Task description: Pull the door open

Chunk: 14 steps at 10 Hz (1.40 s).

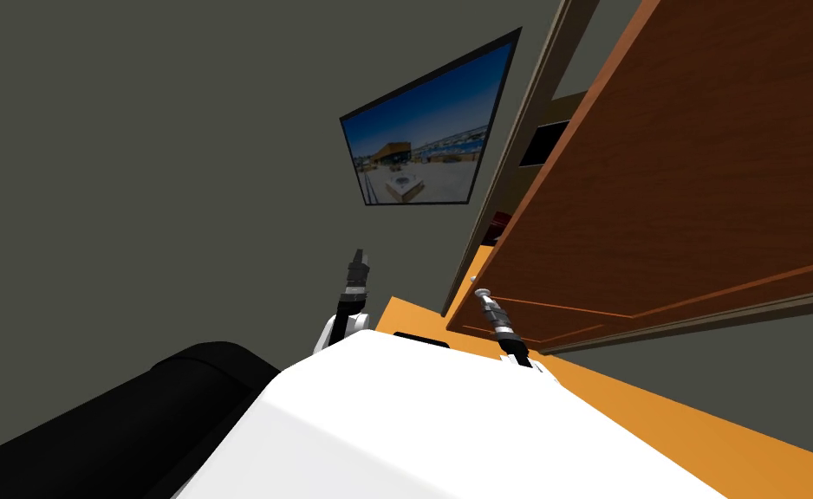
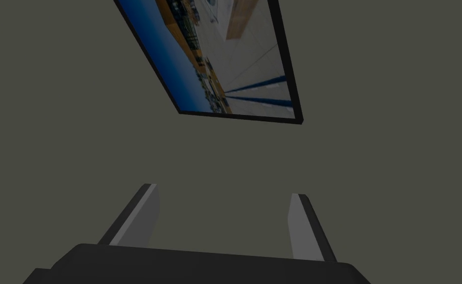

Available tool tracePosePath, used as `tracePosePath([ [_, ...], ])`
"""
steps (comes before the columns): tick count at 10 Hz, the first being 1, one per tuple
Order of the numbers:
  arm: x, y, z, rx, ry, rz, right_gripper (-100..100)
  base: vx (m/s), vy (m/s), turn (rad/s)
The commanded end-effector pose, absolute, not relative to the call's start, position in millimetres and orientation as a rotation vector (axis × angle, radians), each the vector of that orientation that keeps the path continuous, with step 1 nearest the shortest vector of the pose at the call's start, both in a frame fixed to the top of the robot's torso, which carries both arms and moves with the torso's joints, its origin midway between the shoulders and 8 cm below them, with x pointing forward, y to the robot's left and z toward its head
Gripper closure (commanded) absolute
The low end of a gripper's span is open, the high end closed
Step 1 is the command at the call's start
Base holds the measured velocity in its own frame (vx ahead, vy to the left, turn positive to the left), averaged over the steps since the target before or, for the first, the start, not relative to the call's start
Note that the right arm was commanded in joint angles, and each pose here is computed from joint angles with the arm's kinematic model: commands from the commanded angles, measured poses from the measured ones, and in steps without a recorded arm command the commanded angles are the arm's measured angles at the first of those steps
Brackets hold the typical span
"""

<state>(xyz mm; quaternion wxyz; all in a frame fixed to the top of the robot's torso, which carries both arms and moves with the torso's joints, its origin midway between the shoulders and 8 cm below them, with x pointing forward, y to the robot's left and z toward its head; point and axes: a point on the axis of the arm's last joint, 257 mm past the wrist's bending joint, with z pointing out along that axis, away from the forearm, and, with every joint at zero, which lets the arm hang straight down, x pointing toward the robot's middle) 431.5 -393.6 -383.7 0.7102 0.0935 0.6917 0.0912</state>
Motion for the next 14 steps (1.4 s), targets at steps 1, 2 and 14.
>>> tracePosePath([
  [1,431.1,-392.7,-384.8,0.259,1.529,0.246,100,-0.039,-0.022,0.060],
  [2,431.6,-393.2,-384.3,0.287,1.523,0.270,100,-0.042,-0.021,0.061],
  [14,436.2,-398.0,-379.3,0.573,1.438,0.514,100,-0.038,-0.022,0.051],
])
